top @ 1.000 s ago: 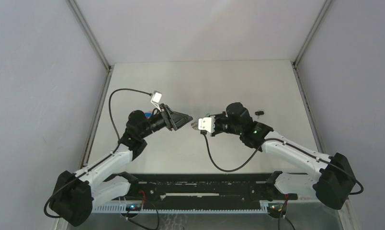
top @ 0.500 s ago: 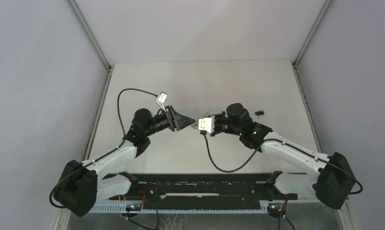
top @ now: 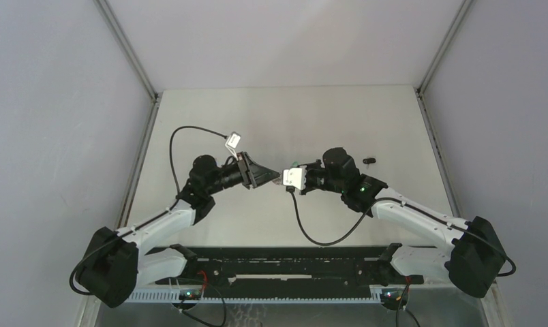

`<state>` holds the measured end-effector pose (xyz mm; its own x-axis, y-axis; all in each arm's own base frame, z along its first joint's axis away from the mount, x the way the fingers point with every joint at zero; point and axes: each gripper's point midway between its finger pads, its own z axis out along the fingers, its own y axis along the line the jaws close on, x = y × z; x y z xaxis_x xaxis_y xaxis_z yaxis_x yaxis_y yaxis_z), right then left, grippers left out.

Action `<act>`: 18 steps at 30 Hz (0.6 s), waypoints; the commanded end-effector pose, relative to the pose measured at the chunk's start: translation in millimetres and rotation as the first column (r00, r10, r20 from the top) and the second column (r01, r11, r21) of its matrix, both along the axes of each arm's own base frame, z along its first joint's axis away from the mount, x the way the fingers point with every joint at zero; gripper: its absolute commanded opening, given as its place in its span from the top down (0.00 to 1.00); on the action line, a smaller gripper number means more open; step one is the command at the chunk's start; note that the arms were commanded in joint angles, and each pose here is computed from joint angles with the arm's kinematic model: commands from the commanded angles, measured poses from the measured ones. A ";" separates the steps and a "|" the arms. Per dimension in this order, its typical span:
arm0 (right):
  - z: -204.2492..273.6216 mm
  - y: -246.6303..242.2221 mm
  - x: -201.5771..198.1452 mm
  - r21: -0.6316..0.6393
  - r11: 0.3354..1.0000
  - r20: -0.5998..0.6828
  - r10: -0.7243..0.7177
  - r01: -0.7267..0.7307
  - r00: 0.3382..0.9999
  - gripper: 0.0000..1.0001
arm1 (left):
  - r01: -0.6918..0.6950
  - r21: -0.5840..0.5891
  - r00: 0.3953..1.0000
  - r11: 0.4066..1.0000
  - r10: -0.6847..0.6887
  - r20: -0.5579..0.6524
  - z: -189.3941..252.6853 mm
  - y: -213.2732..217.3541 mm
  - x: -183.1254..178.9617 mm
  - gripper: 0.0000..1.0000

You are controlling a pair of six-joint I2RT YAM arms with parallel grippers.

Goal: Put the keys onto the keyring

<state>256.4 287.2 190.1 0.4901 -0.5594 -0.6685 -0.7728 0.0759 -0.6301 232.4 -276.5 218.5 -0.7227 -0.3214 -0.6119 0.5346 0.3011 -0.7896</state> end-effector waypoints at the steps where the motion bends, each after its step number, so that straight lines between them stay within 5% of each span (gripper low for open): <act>1: 24.7 7.1 2.0 0.088 0.996 0.044 0.008 -0.012 0.999 1.00 | -0.002 -0.008 1.000 1.000 0.003 0.030 7.8 -0.9 -0.9 0.63; 18: 26.5 6.1 3.1 0.123 0.992 0.046 -0.006 0.000 0.999 1.00 | -0.021 0.046 1.000 0.999 0.021 0.010 -2.0 0.0 -0.8 0.64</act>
